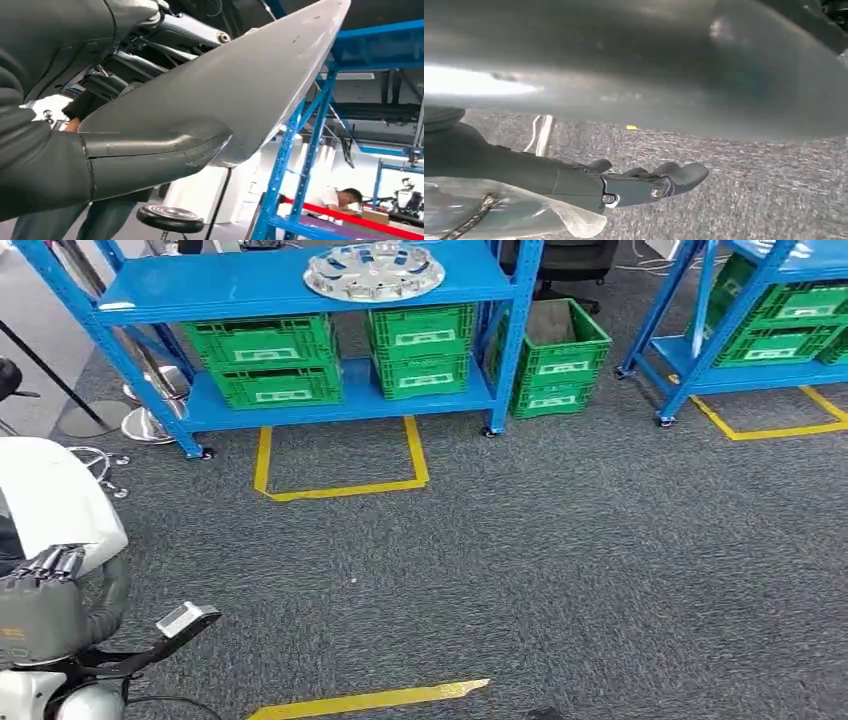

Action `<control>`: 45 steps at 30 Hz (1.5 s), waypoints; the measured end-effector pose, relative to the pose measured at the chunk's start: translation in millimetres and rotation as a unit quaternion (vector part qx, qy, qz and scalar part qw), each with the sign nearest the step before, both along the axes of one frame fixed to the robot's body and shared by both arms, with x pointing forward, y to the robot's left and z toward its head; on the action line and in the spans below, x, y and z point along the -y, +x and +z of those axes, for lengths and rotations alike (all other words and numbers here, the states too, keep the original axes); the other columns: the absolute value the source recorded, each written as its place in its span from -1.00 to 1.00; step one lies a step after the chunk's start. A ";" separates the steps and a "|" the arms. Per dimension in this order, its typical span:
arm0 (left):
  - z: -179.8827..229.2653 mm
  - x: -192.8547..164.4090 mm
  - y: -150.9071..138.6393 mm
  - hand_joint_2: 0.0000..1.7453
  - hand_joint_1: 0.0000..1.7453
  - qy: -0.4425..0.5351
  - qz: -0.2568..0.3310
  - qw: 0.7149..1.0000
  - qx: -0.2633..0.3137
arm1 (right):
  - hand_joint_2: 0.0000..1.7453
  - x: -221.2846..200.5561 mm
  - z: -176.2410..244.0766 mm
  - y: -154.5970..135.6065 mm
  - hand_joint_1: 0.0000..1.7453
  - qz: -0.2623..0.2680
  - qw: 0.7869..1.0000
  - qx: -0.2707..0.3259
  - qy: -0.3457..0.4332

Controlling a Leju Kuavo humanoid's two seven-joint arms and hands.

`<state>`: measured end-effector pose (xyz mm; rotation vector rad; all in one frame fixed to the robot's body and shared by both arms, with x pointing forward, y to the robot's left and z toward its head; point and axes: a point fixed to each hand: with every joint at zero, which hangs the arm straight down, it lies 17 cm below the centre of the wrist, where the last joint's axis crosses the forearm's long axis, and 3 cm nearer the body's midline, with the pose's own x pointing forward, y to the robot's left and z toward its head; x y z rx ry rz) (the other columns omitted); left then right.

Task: Take the parts from the cabinet and place them on the table.

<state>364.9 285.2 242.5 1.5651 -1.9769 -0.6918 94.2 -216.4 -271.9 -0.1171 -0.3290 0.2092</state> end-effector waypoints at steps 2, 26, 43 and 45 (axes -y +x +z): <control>-1.5 -0.6 -0.6 1.00 1.00 -0.003 0.002 1.000 -0.002 | -1.00 -0.8 0.2 0.1 -1.00 0.003 1.000 0.002 0.002; -5.5 -5.4 0.1 1.00 1.00 -0.005 0.016 1.000 -0.012 | -1.00 2.8 -0.4 -1.6 -1.00 -0.005 1.000 0.003 0.006; -3.2 -6.4 2.6 1.00 1.00 0.000 0.020 1.000 -0.011 | -1.00 6.2 -0.9 -2.5 -1.00 -0.005 1.000 0.001 0.005; -2.1 -6.2 3.1 1.00 1.00 0.000 0.020 1.000 -0.010 | -1.00 5.9 -0.8 -1.9 -1.00 -0.005 1.000 0.001 0.005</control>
